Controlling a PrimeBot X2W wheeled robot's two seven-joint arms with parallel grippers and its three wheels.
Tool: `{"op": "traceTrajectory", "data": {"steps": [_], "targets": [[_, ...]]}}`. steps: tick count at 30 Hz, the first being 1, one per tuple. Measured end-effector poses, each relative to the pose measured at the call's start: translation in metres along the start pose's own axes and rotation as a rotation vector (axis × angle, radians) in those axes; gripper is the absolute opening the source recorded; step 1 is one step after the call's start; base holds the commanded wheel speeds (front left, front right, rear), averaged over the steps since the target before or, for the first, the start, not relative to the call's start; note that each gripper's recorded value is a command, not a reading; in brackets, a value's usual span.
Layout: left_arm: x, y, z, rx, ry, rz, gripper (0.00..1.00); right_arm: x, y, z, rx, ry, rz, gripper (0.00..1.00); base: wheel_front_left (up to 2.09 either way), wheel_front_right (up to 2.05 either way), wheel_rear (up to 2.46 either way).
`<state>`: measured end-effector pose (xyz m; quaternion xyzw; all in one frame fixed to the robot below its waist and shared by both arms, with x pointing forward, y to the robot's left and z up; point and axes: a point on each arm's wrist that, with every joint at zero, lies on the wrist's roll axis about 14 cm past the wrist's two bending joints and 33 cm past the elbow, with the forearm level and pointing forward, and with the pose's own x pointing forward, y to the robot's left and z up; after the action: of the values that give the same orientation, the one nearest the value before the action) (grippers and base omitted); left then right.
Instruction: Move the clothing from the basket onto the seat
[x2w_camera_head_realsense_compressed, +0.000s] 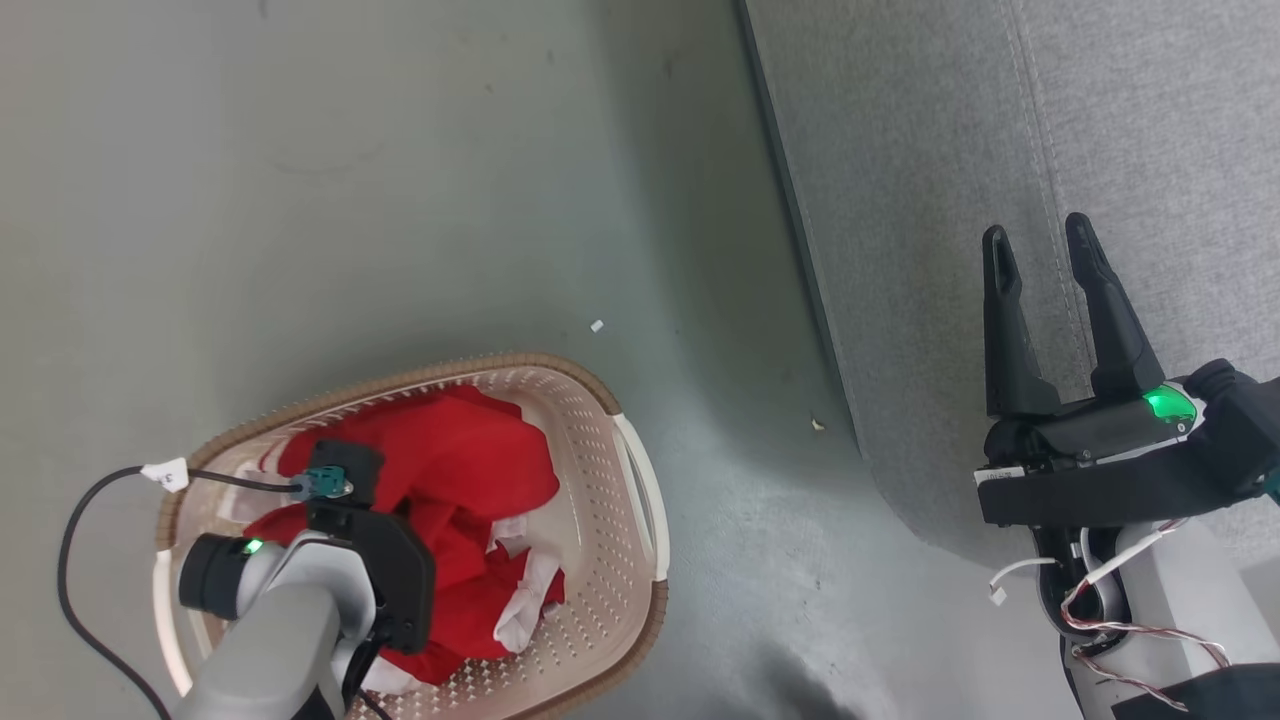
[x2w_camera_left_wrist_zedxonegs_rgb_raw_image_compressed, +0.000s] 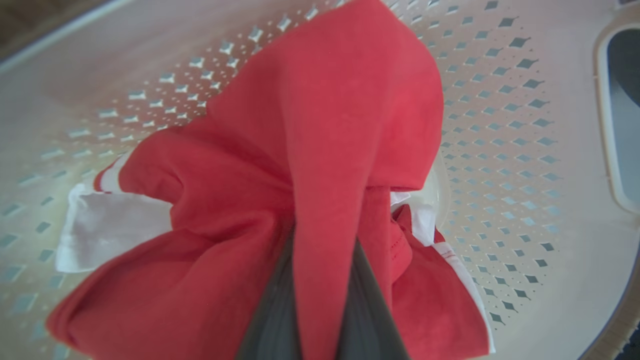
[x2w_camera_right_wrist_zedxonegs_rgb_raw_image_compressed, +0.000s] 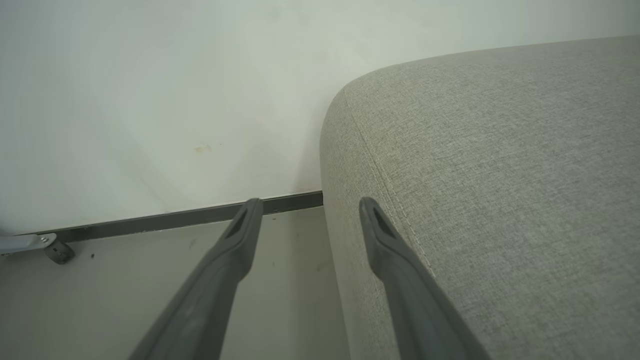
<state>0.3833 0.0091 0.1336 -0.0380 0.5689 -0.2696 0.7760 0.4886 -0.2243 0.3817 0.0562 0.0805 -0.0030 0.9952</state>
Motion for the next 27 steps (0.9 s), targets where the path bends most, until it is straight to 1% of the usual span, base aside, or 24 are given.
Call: {"op": "traceTrajectory", "data": {"steps": [4, 11, 19, 23, 27], "targets": [[-0.009, -0.006, 0.013, 0.004, -0.051, -0.005, 0.00, 0.004, 0.004, 0.012, 0.006, -0.028, 0.011, 1.00, 0.00, 0.00, 0.00], [-0.036, -0.002, 0.041, 0.031, -0.183, 0.015, 0.00, 0.000, 0.010, 0.030, 0.014, -0.062, 0.025, 1.00, 0.00, 0.00, 0.00], [-0.074, -0.006, 0.051, 0.063, -0.309, 0.040, 0.00, -0.007, 0.021, 0.059, 0.022, -0.117, 0.059, 1.00, 0.00, 0.00, 0.00], [-0.093, -0.018, 0.058, 0.059, -0.380, 0.026, 0.00, -0.011, 0.030, 0.071, 0.035, -0.139, 0.081, 1.00, 0.00, 0.00, 0.00], [-0.112, -0.028, 0.061, 0.079, -0.435, 0.018, 0.00, -0.016, 0.034, 0.084, 0.049, -0.164, 0.095, 1.00, 0.00, 0.00, 0.00]]}}
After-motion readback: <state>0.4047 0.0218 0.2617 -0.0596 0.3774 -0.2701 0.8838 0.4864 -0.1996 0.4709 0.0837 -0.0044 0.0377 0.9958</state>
